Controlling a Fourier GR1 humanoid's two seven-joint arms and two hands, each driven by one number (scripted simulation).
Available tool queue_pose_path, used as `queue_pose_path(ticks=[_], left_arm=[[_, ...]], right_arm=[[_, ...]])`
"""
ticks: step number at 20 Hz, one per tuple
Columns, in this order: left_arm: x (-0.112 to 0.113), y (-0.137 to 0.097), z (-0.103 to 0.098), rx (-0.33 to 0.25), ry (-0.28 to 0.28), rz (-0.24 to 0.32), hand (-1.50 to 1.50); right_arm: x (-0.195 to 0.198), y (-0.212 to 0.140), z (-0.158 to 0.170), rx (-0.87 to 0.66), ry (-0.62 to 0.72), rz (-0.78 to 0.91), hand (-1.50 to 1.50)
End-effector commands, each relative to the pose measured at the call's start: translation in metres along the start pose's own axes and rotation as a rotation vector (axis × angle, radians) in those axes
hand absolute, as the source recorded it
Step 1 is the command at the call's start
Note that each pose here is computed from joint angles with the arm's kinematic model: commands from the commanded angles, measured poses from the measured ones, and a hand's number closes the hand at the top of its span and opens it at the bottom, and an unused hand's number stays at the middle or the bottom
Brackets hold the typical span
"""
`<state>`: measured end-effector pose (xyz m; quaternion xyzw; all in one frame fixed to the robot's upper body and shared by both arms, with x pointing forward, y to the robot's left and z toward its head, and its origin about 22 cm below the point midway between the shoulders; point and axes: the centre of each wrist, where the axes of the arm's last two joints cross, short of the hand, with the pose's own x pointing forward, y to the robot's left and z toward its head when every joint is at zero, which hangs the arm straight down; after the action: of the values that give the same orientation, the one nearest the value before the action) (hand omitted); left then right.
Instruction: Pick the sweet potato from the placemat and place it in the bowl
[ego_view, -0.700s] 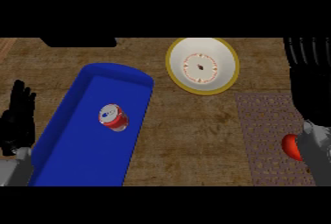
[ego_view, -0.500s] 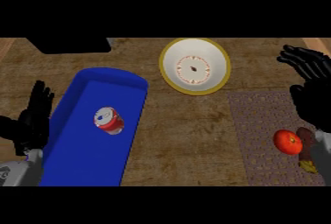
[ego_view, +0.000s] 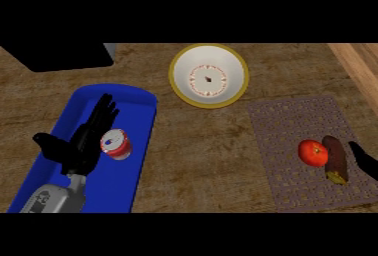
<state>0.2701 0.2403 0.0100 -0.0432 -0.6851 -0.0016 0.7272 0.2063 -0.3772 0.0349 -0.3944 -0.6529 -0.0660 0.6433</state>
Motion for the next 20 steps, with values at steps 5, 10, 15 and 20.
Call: queue_pose_path(ticks=[5,10,15,20], left_arm=[[0.014,-0.024,0.002,-0.147,0.006,0.027,0.0],[0.009,-0.033,0.003,-0.18,0.013,0.008,0.0],[0.011,-0.04,0.001,-0.205,0.025,0.023,0.0],[0.016,-0.046,0.009,-0.224,0.02,0.01,0.0]], right_arm=[[-0.002,-0.044,0.041,0.053,0.119,0.468,-1.5],[0.043,-0.059,0.023,0.05,0.307,0.643,-1.5],[0.102,-0.048,0.016,0.162,0.506,0.719,-1.5],[0.128,-0.03,0.007,0.229,0.667,0.68,-1.5]])
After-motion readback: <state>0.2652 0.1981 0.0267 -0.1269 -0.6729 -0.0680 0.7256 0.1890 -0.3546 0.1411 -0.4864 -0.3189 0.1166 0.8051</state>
